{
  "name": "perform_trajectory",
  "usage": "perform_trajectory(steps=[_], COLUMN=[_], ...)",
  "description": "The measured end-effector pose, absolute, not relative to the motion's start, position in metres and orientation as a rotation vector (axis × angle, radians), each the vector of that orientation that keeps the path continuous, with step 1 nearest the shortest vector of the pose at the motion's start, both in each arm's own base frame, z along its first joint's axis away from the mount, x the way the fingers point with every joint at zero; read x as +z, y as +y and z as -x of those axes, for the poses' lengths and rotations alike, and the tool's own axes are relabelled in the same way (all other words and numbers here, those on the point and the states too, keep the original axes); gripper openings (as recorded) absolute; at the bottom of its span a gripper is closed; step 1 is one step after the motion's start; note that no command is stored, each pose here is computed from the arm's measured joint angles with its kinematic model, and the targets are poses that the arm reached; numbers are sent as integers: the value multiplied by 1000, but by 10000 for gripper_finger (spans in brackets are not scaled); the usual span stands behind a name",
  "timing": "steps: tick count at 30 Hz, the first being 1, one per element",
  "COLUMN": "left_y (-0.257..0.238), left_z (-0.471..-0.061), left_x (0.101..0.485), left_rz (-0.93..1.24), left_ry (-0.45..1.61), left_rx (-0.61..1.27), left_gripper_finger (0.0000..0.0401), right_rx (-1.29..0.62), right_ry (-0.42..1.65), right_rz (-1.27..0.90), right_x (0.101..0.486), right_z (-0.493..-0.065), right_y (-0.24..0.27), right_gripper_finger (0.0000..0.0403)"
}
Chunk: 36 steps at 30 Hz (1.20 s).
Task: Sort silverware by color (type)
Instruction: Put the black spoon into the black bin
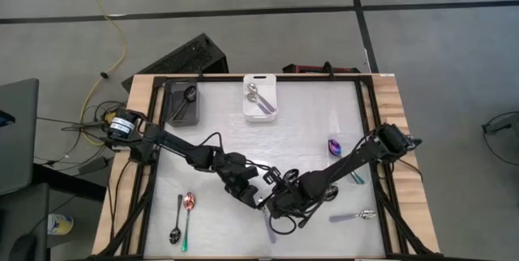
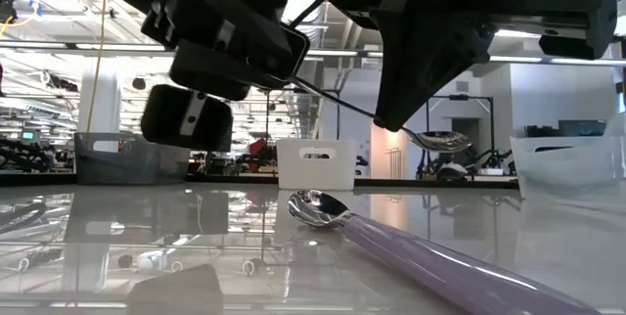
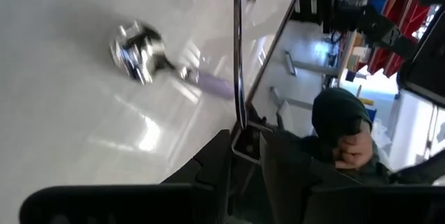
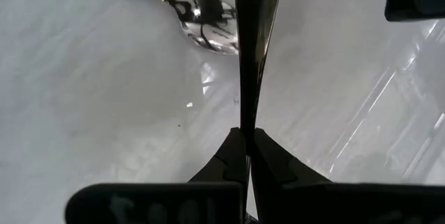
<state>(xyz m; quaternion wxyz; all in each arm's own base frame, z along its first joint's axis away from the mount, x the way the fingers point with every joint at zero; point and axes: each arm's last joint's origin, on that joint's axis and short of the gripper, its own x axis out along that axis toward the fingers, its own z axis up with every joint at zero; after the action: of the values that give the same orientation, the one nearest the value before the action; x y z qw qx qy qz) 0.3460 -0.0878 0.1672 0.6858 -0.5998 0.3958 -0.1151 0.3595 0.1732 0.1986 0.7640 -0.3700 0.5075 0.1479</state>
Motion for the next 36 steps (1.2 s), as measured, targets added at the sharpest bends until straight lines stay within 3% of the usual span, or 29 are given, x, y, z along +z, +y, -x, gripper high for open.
perform_trajectory(steps=[8, 14, 22, 30, 36], left_y=[-81, -68, -68, -92, -99], left_z=[-349, -355, -367, -384, -395], left_x=[167, 169, 179, 171, 166], left_rz=[1254, 1179, 1083, 1141, 1161], left_ry=[778, 634, 425, 535, 567], left_rx=[-192, -92, -224, -413, -430], left_gripper_finger=[64, 64, 64, 64, 64], right_rx=[263, 204, 157, 170, 210], right_ry=[1130, 1078, 1019, 1054, 1090], right_rz=[829, 1033, 1150, 1158, 1100], right_x=[219, 220, 217, 216, 215], right_z=[-331, -310, -306, -311, -317], right_y=[188, 214, 227, 218, 209], right_gripper_finger=[24, 24, 24, 24, 24])
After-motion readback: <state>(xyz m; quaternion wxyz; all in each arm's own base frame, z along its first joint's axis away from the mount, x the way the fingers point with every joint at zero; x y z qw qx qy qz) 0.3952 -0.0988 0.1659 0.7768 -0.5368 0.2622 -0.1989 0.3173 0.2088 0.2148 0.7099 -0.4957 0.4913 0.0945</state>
